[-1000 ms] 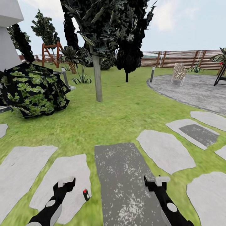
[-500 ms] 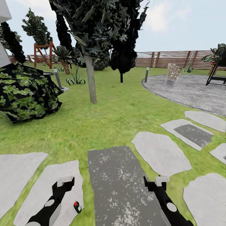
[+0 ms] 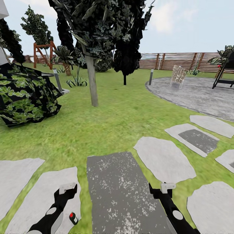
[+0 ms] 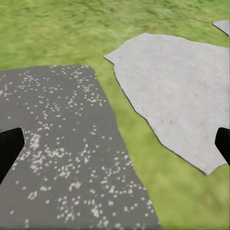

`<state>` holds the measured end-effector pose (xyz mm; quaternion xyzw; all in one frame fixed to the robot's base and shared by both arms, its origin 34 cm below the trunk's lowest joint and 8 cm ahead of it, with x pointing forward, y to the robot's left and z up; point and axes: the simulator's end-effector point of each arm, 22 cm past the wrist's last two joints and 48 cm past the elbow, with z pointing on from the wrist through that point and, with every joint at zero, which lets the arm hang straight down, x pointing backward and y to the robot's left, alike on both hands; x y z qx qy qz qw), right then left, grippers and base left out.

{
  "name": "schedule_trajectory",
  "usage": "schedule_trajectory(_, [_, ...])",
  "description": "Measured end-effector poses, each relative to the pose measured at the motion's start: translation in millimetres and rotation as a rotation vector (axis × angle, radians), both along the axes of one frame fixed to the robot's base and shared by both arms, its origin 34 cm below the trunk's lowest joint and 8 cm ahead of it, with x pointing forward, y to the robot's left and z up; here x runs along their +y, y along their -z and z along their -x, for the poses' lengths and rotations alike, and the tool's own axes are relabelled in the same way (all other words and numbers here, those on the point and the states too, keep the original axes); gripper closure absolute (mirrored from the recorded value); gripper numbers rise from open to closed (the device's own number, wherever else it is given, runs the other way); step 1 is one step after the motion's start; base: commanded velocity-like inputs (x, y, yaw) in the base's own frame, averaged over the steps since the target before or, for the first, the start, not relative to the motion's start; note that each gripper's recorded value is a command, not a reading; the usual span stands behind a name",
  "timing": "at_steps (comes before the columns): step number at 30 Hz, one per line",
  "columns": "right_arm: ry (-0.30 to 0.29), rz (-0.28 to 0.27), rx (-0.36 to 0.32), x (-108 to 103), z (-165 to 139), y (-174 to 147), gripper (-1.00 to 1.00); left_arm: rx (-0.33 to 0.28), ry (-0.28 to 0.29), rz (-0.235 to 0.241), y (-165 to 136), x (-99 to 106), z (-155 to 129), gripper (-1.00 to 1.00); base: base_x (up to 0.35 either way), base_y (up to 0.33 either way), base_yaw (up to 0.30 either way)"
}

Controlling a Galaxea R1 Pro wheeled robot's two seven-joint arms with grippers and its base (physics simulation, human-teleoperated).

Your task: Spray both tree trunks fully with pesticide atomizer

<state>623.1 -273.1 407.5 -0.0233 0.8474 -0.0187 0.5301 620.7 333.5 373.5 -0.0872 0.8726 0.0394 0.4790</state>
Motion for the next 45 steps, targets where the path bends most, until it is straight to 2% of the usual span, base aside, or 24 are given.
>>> schedule_trajectory(33, [0.002, 0.001, 0.004, -2, 20, 76, -1.0, 0.005, -0.002, -0.001, 76, 1, 21, -1.0, 0.0, 0.0, 0.0])
schedule_trajectory(45, [0.002, 0.001, 0.056, -2, 30, 103, -1.0, 0.052, -0.013, -0.004, 102, 7, 32, -1.0, 0.0, 0.0, 0.02])
